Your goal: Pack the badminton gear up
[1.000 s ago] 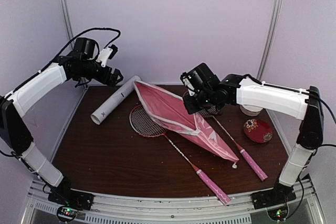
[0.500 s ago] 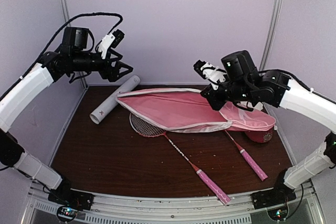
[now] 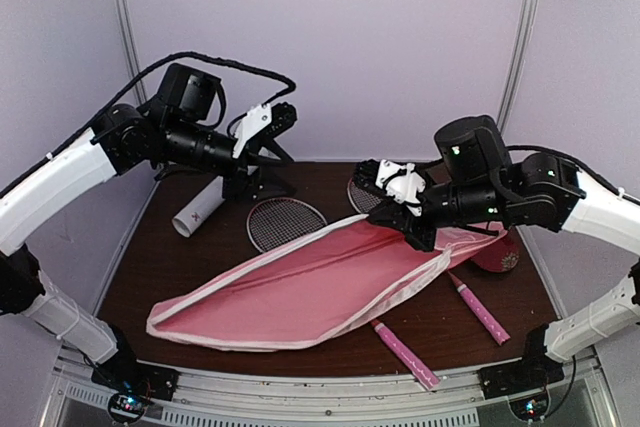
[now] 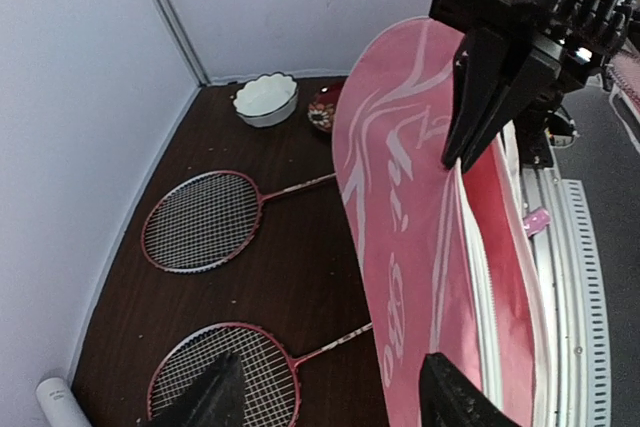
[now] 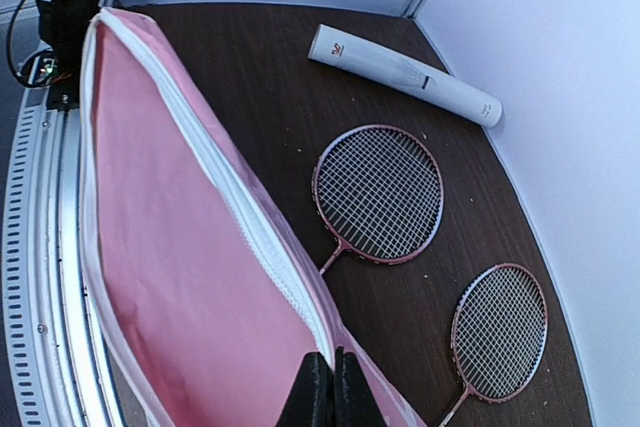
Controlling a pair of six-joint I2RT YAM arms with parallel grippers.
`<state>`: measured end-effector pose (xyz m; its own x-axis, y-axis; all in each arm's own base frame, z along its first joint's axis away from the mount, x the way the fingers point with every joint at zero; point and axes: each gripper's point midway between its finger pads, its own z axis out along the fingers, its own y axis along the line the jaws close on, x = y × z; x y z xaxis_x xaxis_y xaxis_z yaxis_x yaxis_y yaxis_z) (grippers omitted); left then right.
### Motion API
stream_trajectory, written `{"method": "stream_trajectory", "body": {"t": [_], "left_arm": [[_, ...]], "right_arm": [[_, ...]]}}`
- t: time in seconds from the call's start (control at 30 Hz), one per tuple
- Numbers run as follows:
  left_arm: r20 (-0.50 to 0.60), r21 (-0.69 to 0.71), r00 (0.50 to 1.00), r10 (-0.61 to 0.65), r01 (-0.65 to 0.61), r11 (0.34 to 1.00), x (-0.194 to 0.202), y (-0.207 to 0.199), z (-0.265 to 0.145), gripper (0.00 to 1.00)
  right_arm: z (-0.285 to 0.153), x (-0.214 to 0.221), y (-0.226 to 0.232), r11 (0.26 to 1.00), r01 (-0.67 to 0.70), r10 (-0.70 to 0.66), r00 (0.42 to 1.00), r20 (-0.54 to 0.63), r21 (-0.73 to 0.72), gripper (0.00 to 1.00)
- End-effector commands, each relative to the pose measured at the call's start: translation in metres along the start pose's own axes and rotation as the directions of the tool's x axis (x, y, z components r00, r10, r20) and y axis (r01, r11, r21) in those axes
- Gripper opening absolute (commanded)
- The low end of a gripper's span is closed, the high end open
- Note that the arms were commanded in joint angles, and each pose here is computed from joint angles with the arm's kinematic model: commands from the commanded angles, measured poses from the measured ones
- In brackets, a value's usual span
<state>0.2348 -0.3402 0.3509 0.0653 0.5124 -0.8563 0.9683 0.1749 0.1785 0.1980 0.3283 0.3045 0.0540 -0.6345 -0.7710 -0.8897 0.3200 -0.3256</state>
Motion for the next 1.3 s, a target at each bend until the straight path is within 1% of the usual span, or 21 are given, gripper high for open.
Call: {"method": "stream_trajectory", "body": {"t": [0.0,0.07,0.17,0.23,0.47,0.57,0.67,0.8,0.87,0.9,1.0,1.07,1.13,1.23,1.27], "left_arm": [[0.037,0.125,0.998,-0.044,0.039,0.991,-0.005,-0.029,0.014,0.61],[0.045,0.175,0.997,-0.07,0.061,0.983,-0.006,-0.042,0.018,0.6],[0.027,0.233,0.996,-0.088,0.079,0.969,-0.003,-0.063,0.025,0.59],[0.018,0.245,0.994,-0.106,0.099,0.964,-0.003,-0.072,0.029,0.57],[0.046,0.246,0.982,-0.181,0.164,0.955,-0.002,-0.09,0.044,0.55],[0.039,0.237,0.976,-0.216,0.201,0.951,0.007,-0.09,0.055,0.49],[0.028,0.21,0.972,-0.235,0.224,0.952,0.014,-0.086,0.063,0.47],[0.024,0.194,0.97,-0.241,0.232,0.953,0.017,-0.083,0.066,0.39],[0.011,0.198,0.971,-0.239,0.232,0.952,0.02,-0.084,0.068,0.33],[0.003,0.197,0.971,-0.239,0.234,0.952,0.022,-0.084,0.069,0.33],[-0.02,0.206,0.971,-0.239,0.238,0.949,0.027,-0.086,0.072,0.38],[-0.028,0.213,0.972,-0.235,0.236,0.948,0.03,-0.09,0.074,0.38],[-0.038,0.22,0.973,-0.228,0.231,0.948,0.031,-0.093,0.075,0.35],[-0.047,0.232,0.972,-0.228,0.233,0.944,0.034,-0.096,0.075,0.22],[-0.047,0.239,0.972,-0.229,0.234,0.942,0.034,-0.098,0.075,0.19]], "right_arm": [[-0.017,-0.018,0.016,0.997,0.057,-0.053,0.994,0.094,-0.043,0.0],[-0.018,-0.02,0.02,0.997,0.061,-0.056,0.993,0.108,-0.048,0.0],[-0.016,-0.02,0.021,0.997,0.061,-0.056,0.993,0.103,-0.047,0.0],[-0.016,-0.02,0.022,0.997,0.061,-0.056,0.993,0.101,-0.044,0.0],[-0.011,-0.017,0.019,0.998,0.061,-0.059,0.993,0.106,-0.014,0.0],[-0.01,-0.014,0.019,0.998,0.07,-0.069,0.992,0.104,-0.008,0.0],[-0.011,-0.014,0.019,0.997,0.074,-0.073,0.991,0.115,0.0,0.0],[-0.011,-0.014,0.019,0.997,0.08,-0.079,0.99,0.118,-0.001,0.0],[-0.011,-0.015,0.019,0.996,0.084,-0.083,0.989,0.12,-0.001,0.0],[-0.011,-0.016,0.02,0.996,0.087,-0.086,0.989,0.122,-0.001,0.0],[-0.01,-0.016,0.02,0.996,0.087,-0.086,0.989,0.121,-0.001,0.0],[-0.009,-0.015,0.02,0.996,0.086,-0.085,0.989,0.119,-0.005,0.0],[-0.009,-0.014,0.02,0.996,0.086,-0.085,0.989,0.119,-0.001,0.0],[-0.01,-0.014,0.019,0.996,0.086,-0.086,0.989,0.123,0.004,0.0],[-0.01,-0.014,0.019,0.996,0.085,-0.085,0.989,0.122,0.005,0.0]]}}
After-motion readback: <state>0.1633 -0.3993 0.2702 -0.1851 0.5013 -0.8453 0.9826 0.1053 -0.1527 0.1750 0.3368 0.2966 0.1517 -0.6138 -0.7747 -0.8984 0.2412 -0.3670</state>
